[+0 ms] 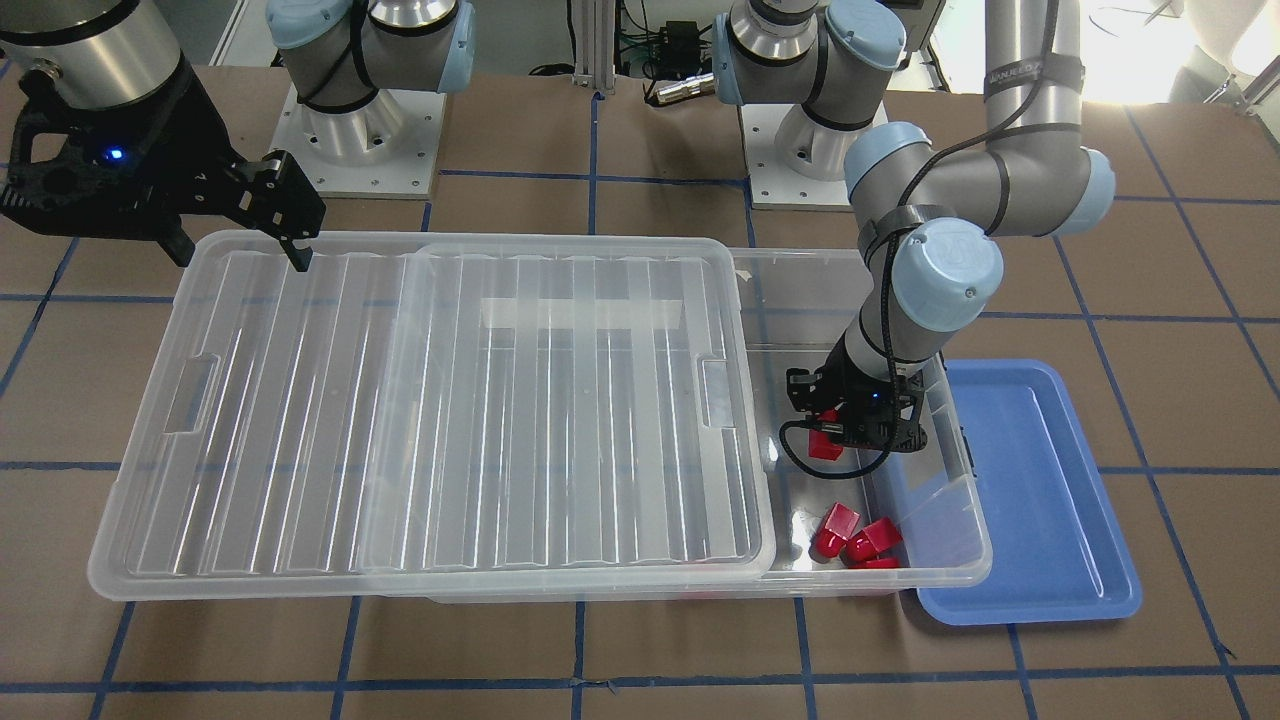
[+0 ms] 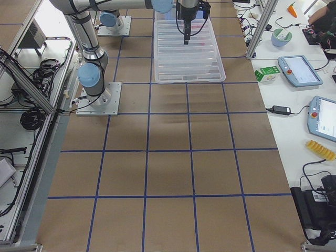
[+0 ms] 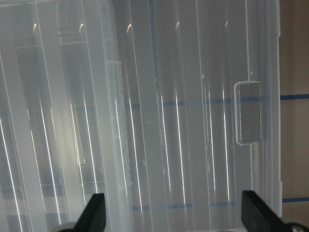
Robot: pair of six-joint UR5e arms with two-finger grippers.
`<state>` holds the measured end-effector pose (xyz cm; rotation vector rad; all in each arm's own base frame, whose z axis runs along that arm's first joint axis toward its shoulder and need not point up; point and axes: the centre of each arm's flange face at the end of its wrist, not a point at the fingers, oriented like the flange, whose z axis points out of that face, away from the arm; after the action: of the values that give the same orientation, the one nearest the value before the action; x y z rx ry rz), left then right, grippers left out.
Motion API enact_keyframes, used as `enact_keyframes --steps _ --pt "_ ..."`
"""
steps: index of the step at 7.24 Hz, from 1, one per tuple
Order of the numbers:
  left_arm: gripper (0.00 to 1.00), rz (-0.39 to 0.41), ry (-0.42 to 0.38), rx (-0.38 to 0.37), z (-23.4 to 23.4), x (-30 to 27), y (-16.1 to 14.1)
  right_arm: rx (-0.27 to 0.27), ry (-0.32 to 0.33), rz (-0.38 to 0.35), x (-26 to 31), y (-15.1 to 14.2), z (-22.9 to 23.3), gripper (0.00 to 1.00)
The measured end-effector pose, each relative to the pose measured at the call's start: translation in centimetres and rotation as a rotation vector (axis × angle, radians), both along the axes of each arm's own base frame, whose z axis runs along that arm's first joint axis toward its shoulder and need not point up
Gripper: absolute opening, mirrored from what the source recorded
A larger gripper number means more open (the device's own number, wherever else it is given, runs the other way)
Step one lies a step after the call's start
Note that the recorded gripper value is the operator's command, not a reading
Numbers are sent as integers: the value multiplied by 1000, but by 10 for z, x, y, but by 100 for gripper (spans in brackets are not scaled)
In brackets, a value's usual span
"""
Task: Place red block in blue tray from box
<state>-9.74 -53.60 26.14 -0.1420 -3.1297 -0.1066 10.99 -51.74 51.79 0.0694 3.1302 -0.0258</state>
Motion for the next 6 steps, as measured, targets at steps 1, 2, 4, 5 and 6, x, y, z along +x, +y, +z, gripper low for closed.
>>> enact_keyframes --steps 1,2,4,5,6 --pt "0 2 1 8 40 0 -4 0 0 0 0 0 0 100" --pt "0 7 2 16 82 2 -6 0 0 1 0 0 0 100" --pt "0 75 -4 8 146 44 -16 3 1 6 -5 -3 -2 100" --pt "0 116 -2 4 152 91 -21 13 16 12 -25 -6 -4 100" --pt "0 113 4 -2 147 141 -25 24 40 30 -65 -11 -6 100"
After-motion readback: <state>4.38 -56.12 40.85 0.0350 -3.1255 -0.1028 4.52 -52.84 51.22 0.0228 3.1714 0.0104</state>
